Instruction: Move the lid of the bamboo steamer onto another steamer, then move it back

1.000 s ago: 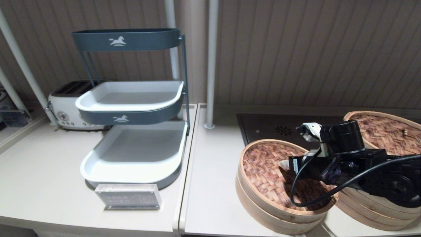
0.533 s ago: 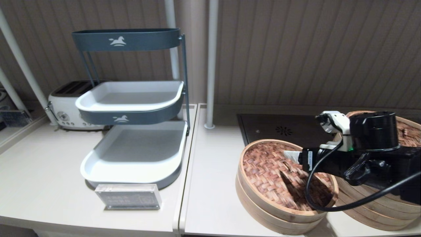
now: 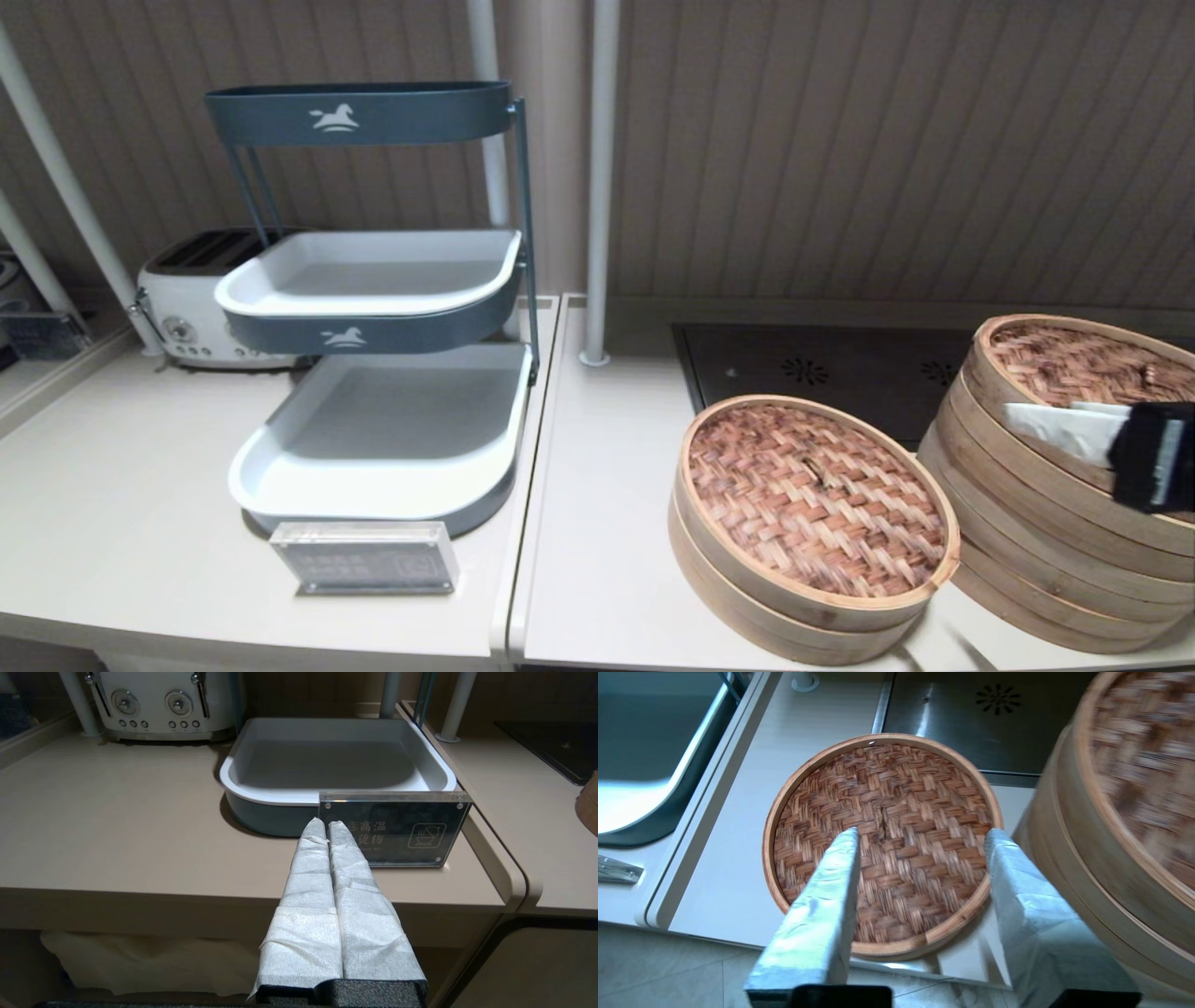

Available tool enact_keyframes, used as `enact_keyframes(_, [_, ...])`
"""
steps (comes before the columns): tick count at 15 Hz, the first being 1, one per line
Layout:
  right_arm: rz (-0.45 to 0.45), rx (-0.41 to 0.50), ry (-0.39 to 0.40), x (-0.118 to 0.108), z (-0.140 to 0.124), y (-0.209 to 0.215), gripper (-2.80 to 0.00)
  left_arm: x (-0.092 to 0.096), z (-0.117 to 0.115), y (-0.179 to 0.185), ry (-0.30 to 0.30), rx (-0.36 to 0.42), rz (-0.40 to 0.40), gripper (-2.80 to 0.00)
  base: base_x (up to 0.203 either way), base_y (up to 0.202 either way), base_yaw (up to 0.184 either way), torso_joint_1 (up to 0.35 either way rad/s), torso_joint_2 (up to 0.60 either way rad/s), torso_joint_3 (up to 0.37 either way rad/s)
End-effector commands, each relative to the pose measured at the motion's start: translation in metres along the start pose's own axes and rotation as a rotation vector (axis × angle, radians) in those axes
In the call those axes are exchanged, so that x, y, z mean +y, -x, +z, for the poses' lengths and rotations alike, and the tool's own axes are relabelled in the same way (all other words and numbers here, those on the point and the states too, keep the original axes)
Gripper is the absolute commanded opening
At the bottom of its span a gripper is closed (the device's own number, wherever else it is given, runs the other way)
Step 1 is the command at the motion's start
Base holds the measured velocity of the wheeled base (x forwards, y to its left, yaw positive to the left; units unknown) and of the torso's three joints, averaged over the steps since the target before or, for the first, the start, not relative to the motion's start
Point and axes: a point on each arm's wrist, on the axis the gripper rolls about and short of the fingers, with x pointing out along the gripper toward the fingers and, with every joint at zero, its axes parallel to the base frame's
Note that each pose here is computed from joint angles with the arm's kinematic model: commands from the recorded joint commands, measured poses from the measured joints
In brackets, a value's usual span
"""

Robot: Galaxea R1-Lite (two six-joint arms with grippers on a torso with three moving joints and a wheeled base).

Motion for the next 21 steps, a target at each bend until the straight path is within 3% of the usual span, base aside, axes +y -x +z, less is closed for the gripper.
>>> enact_keyframes(1, [-0.001,-0.119,-0.021,-0.01,-0.004,0.055,-2.8,0.0,-0.008,-0.002,0.0,0.027,0.0,-2.8,0.0,0.0,0.0,0.0,0.0,0.0])
enact_keyframes(4, [-0.058,-0.143,-0.035,-0.024,-0.038,0.116,-2.8,0.0,-0.008,-0.002,0.0,0.027,0.0,-2.8,0.0,0.0,0.0,0.0,0.0,0.0])
enact_keyframes(7, [-0.183,-0.18,-0.057,-0.029,-0.086,0.163,-2.8,0.0,-0.008,-0.002,0.0,0.027,0.0,-2.8,0.0,0.0,0.0,0.0,0.0,0.0])
enact_keyframes(10, [-0.247,-0.143,-0.038,-0.028,-0.142,0.168,-2.8,0.0,-0.008,-0.002,0.0,0.027,0.0,-2.8,0.0,0.0,0.0,0.0,0.0,0.0])
enact_keyframes(12, [-0.209,-0.1,-0.024,-0.031,-0.182,0.154,-2.8,0.0,-0.008,-0.002,0.0,0.026,0.0,-2.8,0.0,0.0,0.0,0.0,0.0,0.0])
enact_keyframes(15, [-0.174,-0.057,-0.027,-0.036,-0.209,0.12,-2.8,0.0,-0.008,-0.002,0.0,0.025,0.0,-2.8,0.0,0.0,0.0,0.0,0.0,0.0])
enact_keyframes(17, [-0.137,-0.152,-0.02,-0.037,-0.209,0.105,-2.8,0.0,-0.008,-0.002,0.0,0.025,0.0,-2.8,0.0,0.0,0.0,0.0,0.0,0.0])
enact_keyframes(18, [-0.068,-0.2,-0.01,-0.036,-0.208,0.099,-2.8,0.0,-0.008,-0.002,0.0,0.027,0.0,-2.8,0.0,0.0,0.0,0.0,0.0,0.0])
enact_keyframes(19, [0.0,-0.189,-0.004,-0.035,-0.208,0.097,-2.8,0.0,-0.008,-0.002,0.0,0.027,0.0,-2.8,0.0,0.0,0.0,0.0,0.0,0.0])
enact_keyframes(21, [0.044,-0.151,0.018,-0.034,-0.208,0.091,-2.8,0.0,-0.008,-0.002,0.0,0.026,0.0,-2.8,0.0,0.0,0.0,0.0,0.0,0.0])
